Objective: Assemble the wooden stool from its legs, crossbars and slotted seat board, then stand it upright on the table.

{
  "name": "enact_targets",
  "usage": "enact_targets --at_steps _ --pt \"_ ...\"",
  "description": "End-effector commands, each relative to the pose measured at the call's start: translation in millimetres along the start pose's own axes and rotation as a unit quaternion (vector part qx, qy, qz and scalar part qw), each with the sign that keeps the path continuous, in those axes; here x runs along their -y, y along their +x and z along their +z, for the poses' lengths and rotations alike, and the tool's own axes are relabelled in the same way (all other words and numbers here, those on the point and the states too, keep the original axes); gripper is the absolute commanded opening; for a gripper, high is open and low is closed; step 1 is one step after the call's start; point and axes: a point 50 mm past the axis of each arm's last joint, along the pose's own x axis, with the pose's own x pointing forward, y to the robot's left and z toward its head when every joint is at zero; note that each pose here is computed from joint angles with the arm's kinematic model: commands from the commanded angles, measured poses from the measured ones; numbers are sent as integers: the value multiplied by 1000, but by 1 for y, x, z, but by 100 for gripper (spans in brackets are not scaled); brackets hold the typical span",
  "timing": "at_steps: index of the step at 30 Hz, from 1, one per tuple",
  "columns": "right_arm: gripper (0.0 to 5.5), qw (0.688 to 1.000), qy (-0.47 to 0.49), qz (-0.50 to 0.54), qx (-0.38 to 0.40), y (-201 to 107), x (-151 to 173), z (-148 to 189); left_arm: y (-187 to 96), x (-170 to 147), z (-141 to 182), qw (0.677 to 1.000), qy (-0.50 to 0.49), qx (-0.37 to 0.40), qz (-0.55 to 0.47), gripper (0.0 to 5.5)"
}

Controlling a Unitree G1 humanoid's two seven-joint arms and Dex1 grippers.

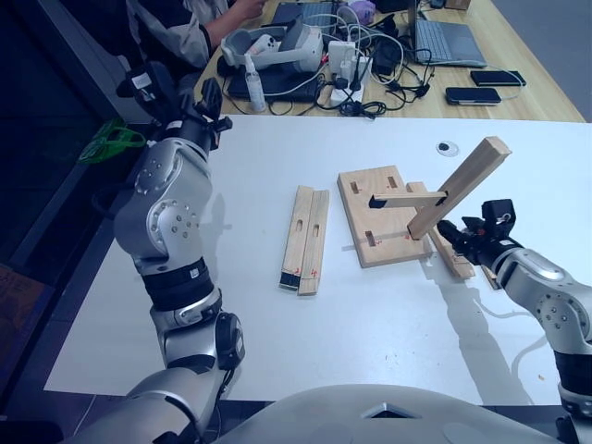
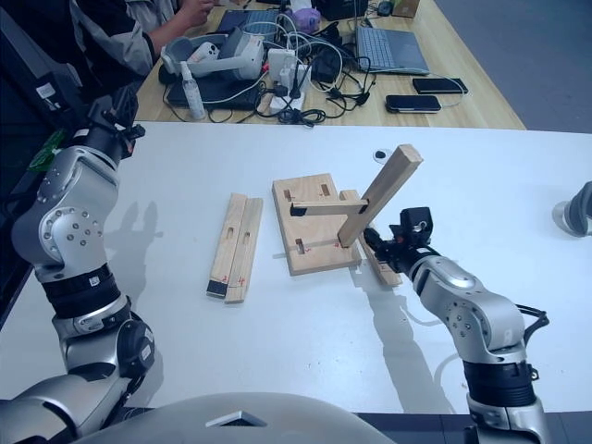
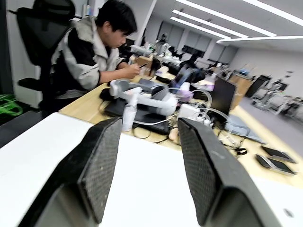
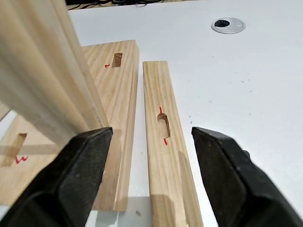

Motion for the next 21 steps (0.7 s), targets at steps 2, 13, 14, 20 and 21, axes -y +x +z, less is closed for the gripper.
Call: enact_targets --at_steps 2,13,14,20,21 --pt "315 999 -44 2 -15 2 -6 -11 4 -6 2 999 33 -13 9 215" --pt "315 999 -19 40 15 9 -28 -4 -1 -2 -22 985 102 -124 -61 215" --pt "315 999 -19 37 17 9 -27 -3 -2 -1 -29 978 113 -157 -81 215" --pt "315 999 -17 -4 31 11 -12 3 -7 7 -63 932 31 -322 -163 215" --pt "315 999 -16 -10 34 11 -10 5 -8 8 -65 925 14 -339 -170 215"
